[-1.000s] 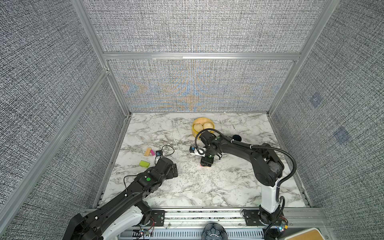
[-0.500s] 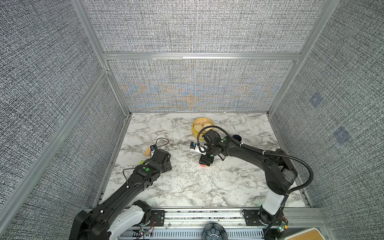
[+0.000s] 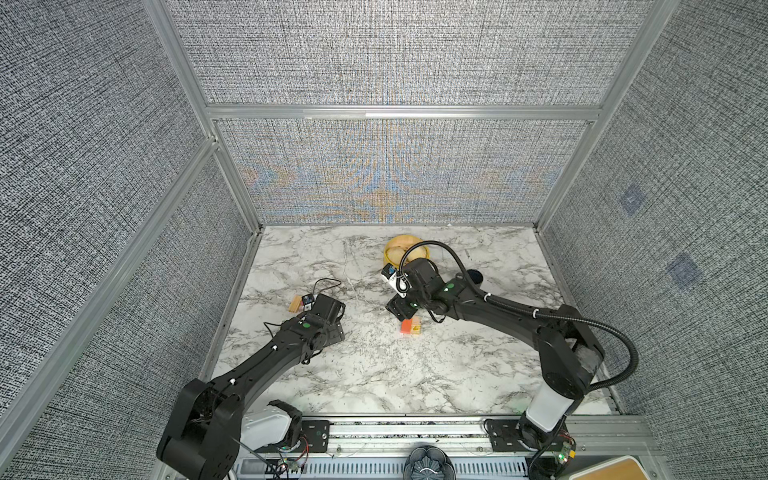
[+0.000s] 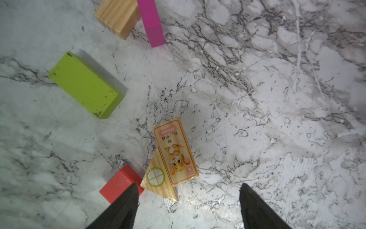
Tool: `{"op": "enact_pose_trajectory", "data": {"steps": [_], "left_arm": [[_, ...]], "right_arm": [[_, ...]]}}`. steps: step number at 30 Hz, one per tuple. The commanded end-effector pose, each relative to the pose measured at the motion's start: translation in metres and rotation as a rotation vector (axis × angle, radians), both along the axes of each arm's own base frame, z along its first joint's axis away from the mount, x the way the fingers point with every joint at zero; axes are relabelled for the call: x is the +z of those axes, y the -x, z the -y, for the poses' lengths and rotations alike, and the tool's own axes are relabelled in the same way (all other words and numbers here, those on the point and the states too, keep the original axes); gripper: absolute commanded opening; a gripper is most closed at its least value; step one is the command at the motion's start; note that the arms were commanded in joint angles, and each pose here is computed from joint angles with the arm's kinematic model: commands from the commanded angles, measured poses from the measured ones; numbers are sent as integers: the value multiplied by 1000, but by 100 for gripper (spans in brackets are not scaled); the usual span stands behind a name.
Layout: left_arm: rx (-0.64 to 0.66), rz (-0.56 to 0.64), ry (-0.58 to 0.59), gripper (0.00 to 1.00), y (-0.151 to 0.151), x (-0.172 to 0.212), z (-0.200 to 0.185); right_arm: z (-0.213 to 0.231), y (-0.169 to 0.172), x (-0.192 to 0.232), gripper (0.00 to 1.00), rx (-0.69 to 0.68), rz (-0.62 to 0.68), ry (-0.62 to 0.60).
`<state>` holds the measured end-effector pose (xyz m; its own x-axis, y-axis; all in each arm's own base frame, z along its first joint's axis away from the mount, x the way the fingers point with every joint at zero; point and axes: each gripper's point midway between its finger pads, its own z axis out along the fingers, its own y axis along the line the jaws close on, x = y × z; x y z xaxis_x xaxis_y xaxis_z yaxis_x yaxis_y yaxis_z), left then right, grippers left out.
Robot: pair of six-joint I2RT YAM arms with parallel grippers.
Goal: Build the wood block tower
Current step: 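Lift the right gripper away while the left gripper reaches to the cartoon card block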
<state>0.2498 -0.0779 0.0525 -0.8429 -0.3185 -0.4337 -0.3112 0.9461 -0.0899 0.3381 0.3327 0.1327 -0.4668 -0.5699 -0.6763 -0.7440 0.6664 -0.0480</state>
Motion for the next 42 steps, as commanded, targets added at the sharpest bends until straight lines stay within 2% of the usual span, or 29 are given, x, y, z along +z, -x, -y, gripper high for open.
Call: {"op": "enact_pose_trajectory", "data": {"steps": [1, 7, 17, 29, 39, 42], "left_arm": [[25, 3, 6, 81, -6, -5, -1], [36, -7, 38, 80, -13, -12, -1], [25, -44, 18, 79, -24, -23, 2], [15, -62, -10, 63, -33, -30, 1], [-15, -70, -44, 62, -50, -27, 4], [-22, -87, -48, 57, -53, -29, 6]], "right_arm": [[4, -14, 7, 76, -102, 40, -43], [15, -26, 0, 77, -192, 35, -52], [19, -31, 4, 77, -223, 58, -95], [22, -34, 3, 77, -233, 56, -101], [23, -35, 0, 77, -232, 50, -91], [25, -36, 0, 77, -236, 50, -88]]}}
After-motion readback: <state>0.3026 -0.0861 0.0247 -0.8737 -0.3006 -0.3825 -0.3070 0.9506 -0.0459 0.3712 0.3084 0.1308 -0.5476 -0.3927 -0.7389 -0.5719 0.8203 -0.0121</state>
